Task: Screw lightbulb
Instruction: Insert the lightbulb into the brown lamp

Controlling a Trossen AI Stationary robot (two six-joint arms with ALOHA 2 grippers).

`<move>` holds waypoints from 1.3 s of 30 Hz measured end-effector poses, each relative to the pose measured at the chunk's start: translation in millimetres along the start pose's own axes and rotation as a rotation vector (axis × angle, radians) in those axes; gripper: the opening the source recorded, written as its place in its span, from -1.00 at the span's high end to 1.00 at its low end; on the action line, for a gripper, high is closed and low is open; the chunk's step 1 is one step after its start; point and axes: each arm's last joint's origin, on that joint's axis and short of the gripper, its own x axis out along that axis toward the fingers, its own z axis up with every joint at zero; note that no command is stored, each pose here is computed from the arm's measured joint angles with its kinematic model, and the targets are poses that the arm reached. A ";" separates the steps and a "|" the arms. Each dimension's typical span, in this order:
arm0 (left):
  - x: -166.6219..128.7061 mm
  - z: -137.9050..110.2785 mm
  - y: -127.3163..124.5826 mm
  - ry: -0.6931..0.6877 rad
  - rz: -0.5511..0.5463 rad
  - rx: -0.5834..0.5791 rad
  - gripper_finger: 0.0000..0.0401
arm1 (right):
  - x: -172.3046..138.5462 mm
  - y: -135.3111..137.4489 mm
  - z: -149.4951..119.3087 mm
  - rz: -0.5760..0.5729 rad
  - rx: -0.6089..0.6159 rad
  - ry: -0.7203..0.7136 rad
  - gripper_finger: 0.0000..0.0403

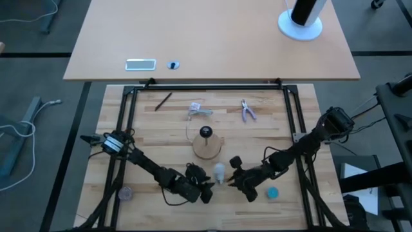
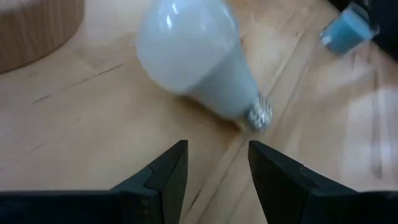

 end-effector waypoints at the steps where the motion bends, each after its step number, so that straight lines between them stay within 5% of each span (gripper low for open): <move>1: 1.6 2.2 1.3 -0.003 0.005 -0.001 0.20 | 0.2 -2.0 -0.4 -0.037 0.051 0.010 0.54; 9: 9.1 14.1 4.7 -0.018 0.015 -0.027 0.20 | -1.0 -8.6 -20.1 -0.132 0.556 0.182 0.18; 16: 14.3 18.4 7.4 0.096 -0.046 0.012 0.21 | -1.4 -4.8 -26.8 -0.072 0.755 0.265 -0.08; 26: 18.3 24.0 12.0 0.080 -0.030 0.217 0.22 | 8.5 -21.5 -23.7 -0.141 1.085 0.219 -0.29; 39: 22.2 29.5 18.0 0.075 0.001 0.290 0.22 | 51.3 -34.6 7.1 -0.217 1.127 0.347 -0.17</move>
